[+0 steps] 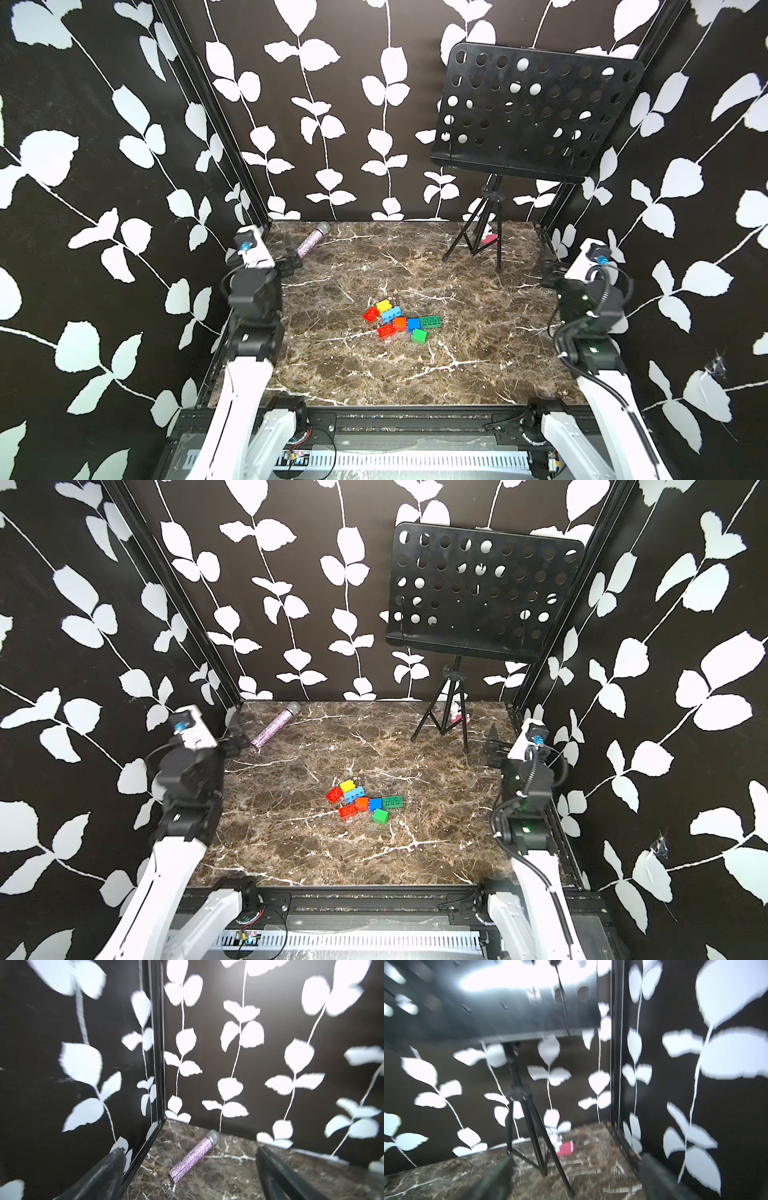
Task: Assemble the letter r with lego
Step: Pick up the lego brick from the center of the board.
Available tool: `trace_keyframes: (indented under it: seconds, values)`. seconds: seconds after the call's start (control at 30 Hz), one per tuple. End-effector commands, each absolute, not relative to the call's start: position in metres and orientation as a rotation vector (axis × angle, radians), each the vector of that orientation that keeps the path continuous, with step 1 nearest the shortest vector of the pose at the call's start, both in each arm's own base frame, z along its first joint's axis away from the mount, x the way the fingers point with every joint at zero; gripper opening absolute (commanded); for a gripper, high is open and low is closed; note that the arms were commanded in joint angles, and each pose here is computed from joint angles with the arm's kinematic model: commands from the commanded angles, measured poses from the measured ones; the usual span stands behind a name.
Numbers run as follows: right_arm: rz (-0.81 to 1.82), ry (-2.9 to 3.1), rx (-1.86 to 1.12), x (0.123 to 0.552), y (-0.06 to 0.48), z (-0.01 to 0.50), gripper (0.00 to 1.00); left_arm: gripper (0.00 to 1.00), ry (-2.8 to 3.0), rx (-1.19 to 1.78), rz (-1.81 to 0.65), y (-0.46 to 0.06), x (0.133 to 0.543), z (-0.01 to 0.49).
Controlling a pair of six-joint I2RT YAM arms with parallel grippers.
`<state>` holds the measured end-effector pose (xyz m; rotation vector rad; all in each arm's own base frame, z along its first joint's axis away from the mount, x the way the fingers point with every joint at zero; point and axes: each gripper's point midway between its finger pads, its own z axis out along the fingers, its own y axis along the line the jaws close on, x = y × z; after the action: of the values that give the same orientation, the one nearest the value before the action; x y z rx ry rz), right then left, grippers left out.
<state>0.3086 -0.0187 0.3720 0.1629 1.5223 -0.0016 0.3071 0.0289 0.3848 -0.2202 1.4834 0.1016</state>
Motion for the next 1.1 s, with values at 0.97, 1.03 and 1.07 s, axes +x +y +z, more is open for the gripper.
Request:
trace_keyframes:
  seconds: [0.97,1.03,1.07]
  values:
    - [0.503,2.676,-0.756,0.306,0.25,0.083,0.51,0.78,2.386,0.158,-0.291,-0.191,0.33,0.125]
    - [0.503,2.683,-0.744,0.298,0.245,0.082,0.5,0.78,2.41,0.176,-0.298,-0.197,0.331,0.121]
    - [0.515,2.68,-0.737,0.293,0.243,0.085,0.49,0.77,2.422,0.182,-0.304,-0.199,0.332,0.118]
